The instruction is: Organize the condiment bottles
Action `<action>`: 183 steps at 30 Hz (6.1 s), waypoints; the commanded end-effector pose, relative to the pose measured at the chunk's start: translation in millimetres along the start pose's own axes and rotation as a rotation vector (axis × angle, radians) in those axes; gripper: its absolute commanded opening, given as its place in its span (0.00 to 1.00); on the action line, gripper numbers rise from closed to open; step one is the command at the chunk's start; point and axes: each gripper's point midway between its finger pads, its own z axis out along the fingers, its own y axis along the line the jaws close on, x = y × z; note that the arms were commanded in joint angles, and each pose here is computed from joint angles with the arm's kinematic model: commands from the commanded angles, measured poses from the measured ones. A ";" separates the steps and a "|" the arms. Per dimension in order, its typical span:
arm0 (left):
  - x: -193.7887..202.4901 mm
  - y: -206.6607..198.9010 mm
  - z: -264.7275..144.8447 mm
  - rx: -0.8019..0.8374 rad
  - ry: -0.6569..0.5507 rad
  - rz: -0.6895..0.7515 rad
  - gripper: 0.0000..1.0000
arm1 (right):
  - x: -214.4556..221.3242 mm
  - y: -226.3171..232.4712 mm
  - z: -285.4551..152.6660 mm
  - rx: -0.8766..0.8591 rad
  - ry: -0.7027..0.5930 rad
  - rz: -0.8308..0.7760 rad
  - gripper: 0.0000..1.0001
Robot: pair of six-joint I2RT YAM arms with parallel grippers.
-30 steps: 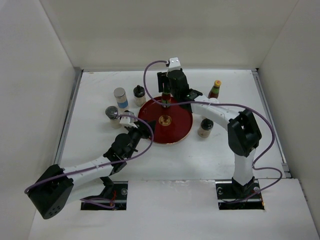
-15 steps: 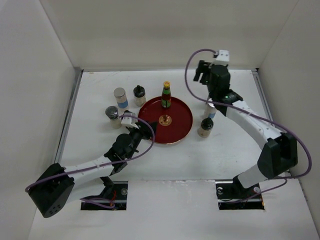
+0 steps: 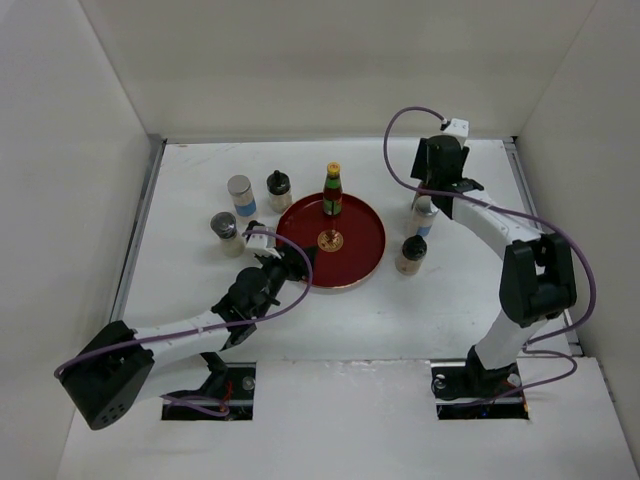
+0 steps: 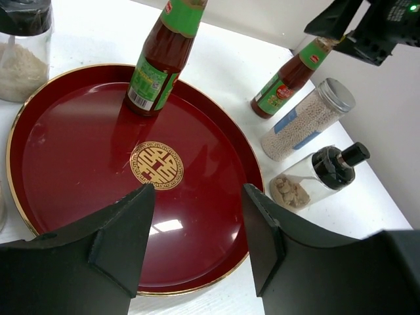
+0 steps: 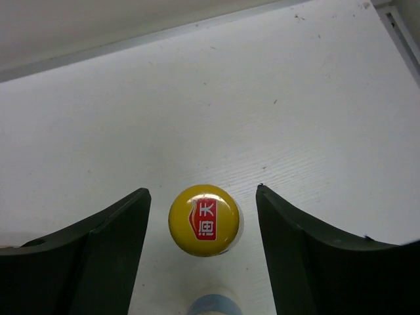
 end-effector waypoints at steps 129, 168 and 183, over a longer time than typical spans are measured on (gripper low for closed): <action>-19.1 -7.4 8.9 0.021 -0.068 -0.052 0.59 | 40.3 205.2 -162.4 -0.565 -0.116 0.021 0.54; -22.1 -8.2 7.6 0.033 -0.078 -0.057 0.59 | 129.1 29.5 -140.1 -0.182 0.102 -0.011 0.89; -20.6 -5.5 12.8 0.021 -0.073 -0.050 0.59 | 45.8 71.0 -170.1 -0.324 -0.104 0.056 0.55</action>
